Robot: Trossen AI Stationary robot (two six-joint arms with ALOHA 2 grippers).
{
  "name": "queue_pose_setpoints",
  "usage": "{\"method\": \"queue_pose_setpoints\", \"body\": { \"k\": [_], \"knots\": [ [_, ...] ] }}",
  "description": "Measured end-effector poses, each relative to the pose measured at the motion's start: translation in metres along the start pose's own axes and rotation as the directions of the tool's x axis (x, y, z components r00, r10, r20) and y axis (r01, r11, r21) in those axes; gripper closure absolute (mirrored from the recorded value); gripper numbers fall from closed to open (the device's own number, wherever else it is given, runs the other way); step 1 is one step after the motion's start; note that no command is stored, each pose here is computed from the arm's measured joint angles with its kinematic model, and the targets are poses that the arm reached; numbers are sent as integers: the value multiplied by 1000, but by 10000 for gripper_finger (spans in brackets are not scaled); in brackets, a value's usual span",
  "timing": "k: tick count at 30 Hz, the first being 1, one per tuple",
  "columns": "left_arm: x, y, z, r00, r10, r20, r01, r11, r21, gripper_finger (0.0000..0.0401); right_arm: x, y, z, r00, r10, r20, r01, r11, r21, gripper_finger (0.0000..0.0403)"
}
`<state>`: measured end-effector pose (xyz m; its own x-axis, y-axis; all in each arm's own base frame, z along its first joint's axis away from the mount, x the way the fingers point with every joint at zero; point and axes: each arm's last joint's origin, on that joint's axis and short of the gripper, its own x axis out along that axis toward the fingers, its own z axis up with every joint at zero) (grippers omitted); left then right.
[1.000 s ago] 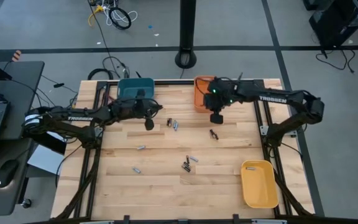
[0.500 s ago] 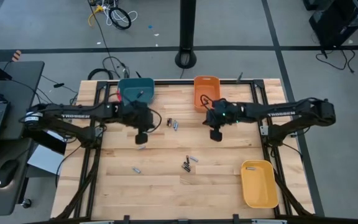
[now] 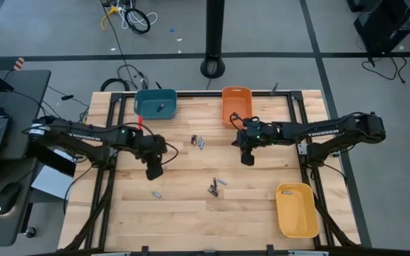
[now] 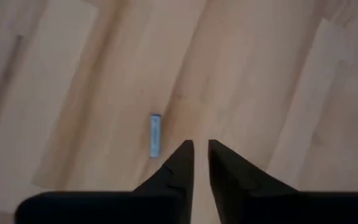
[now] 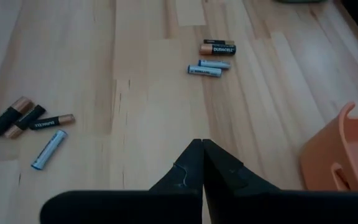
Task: Sort batteries
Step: Put the silver battery into the yellow bin
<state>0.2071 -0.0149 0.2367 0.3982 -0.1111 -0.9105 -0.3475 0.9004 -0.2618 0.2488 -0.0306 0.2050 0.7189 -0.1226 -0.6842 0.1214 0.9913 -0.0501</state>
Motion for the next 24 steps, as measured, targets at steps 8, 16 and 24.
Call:
{"method": "queue_pose_setpoints", "body": {
  "k": [8, 16, 24],
  "knots": [
    [13, 0, -15, 998, 15, -57, -19, 997, -76, 264, 0, 0, 0, 1000, -1, 0, 1, 1000, -13, 391],
    [41, 11, -28, 999, 39, -20, -40, 996, -76, 244, 0, 0, 0, 1000, -1, 1, 1, 1000, -13, 391],
    [53, 16, -32, 994, 104, -25, -106, 993, -48, 244, 0, 0, 2, 1000, -2, 21, 2, 1000, -13, 391]
  ]
}}
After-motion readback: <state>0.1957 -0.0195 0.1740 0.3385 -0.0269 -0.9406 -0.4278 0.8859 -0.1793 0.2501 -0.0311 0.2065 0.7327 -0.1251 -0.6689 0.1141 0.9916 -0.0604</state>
